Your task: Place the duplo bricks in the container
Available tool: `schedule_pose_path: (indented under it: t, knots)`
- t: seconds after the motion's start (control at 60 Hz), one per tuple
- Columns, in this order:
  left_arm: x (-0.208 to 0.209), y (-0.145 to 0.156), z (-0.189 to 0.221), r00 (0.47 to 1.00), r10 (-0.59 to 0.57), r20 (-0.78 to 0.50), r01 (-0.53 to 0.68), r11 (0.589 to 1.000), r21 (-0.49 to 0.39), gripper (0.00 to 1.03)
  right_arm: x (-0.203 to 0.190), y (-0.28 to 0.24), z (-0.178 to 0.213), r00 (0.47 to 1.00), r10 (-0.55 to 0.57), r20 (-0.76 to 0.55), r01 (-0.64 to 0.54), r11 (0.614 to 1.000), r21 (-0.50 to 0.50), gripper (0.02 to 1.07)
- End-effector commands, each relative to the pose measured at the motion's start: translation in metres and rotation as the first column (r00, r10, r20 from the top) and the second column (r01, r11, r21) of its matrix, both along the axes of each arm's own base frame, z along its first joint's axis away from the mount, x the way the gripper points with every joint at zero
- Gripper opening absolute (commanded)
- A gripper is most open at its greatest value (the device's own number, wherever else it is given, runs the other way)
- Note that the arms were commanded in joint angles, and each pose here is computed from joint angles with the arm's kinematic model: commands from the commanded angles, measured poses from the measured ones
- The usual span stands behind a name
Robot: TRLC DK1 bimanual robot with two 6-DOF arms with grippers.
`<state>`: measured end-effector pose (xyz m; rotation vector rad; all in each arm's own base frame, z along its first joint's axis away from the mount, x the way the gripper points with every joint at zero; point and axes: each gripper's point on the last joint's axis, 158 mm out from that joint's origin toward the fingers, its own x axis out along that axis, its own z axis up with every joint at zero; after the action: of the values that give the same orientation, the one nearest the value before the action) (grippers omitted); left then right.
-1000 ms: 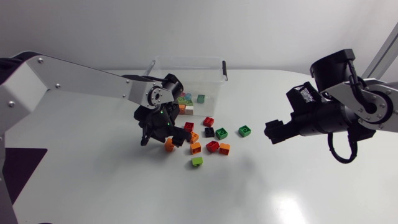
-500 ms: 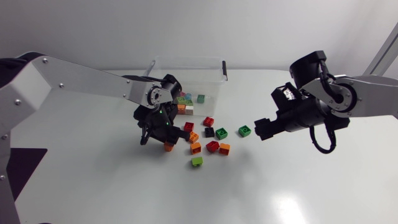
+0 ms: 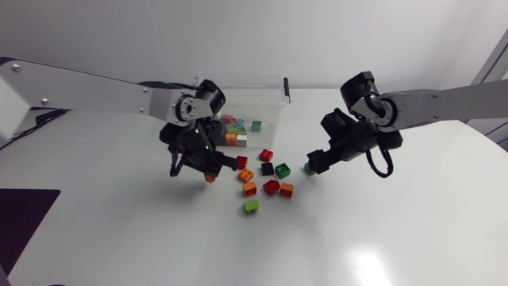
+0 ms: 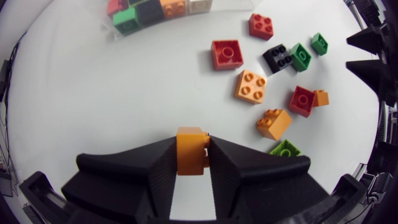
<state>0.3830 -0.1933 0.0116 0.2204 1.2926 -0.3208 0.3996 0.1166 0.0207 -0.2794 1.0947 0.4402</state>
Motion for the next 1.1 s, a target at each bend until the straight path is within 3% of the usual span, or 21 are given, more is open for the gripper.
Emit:
schedule_pose_path:
  t: [0.0,0.317,0.733,0.783,1.083]
  knots:
    - [0.009,0.004,0.037,0.997,-0.001,0.076,0.003,1.000,-0.026,0.18,0.014,0.001,-0.011,1.000,0.024,-0.008,-0.024,1.000,-0.009,0.96]
    - [0.029,0.006,0.109,0.970,-0.007,0.242,0.031,0.995,-0.098,0.18,0.033,-0.004,-0.044,0.998,0.035,-0.052,-0.037,0.999,-0.040,0.86]
    - [0.059,-0.002,0.164,0.916,0.004,0.401,0.071,0.983,-0.172,0.18,0.044,-0.002,-0.063,0.997,0.062,-0.054,-0.065,0.995,-0.072,0.35]
    - [0.063,-0.002,0.167,0.910,0.010,0.416,0.072,0.981,-0.181,0.18,0.043,-0.002,-0.064,0.996,0.066,-0.055,-0.070,0.995,-0.073,0.34]
    - [0.109,-0.007,0.204,0.817,0.060,0.574,0.111,0.960,-0.258,0.18,0.040,0.003,0.007,0.998,0.052,0.042,-0.050,0.998,-0.048,0.30]
